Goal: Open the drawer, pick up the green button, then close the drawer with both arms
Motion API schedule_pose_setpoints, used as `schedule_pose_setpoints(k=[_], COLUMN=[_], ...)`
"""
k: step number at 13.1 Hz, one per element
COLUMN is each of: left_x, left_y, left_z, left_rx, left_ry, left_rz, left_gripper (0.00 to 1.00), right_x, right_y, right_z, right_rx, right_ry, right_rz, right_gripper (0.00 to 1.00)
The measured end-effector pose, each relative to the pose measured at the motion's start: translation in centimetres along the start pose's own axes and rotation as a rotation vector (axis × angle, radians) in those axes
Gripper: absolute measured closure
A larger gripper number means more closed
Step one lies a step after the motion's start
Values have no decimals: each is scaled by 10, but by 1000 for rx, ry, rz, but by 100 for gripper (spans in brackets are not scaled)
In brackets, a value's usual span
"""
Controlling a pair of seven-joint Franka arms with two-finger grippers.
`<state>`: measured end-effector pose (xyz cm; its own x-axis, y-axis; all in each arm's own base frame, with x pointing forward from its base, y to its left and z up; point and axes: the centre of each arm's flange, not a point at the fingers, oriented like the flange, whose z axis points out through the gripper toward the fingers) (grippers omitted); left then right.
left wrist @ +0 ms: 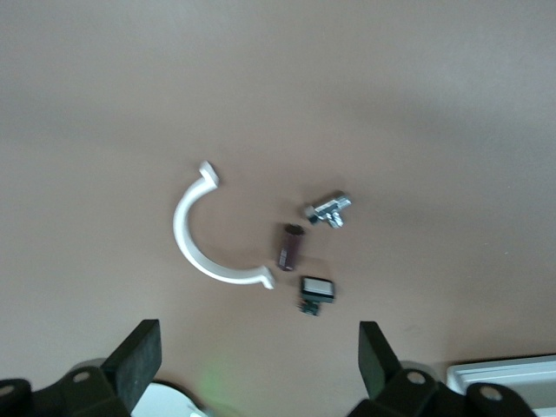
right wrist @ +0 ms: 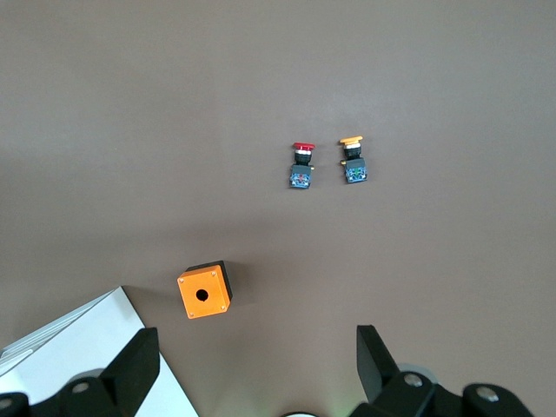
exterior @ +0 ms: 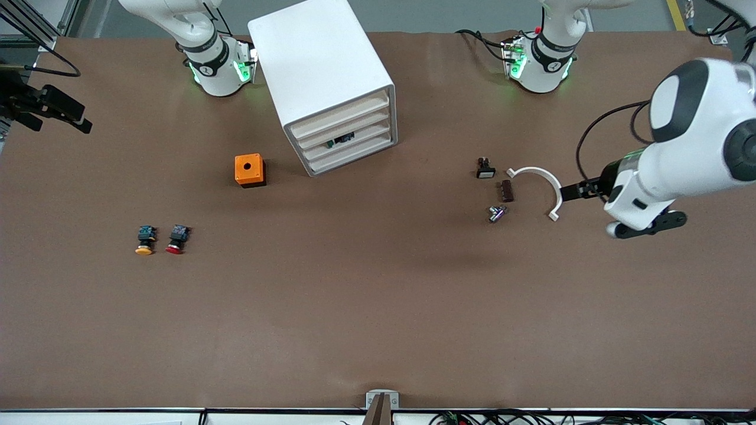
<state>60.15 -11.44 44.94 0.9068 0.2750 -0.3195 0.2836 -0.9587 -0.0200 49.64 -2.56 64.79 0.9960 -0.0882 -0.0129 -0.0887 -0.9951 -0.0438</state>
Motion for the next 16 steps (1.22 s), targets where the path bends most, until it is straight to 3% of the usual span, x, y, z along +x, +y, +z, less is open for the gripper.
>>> schedule_pose_setpoints(k=[4, 7, 12, 14, 16], left_x=[24, 24, 31, 34, 36], left_y=[44, 84, 137, 142, 144], left_z=[73, 108, 158, 170, 176], left_rx=[20, 72, 138, 137, 111], left_ry=[-110, -134, -167, -217, -311], left_rz=[-227, -420, -946, -1029, -1073], left_gripper=[0, 0, 0, 0, 0], right_x=[13, 29, 47, 51, 55], right_y=[-9, -21, -55, -74, -94], right_z=[-8, -9, 2, 7, 14], right_rx=[1, 40, 52, 48, 47], right_ry=[20, 26, 9, 3, 5], right_rz=[-10, 28, 93, 125, 159], right_gripper=[0, 0, 0, 0, 0])
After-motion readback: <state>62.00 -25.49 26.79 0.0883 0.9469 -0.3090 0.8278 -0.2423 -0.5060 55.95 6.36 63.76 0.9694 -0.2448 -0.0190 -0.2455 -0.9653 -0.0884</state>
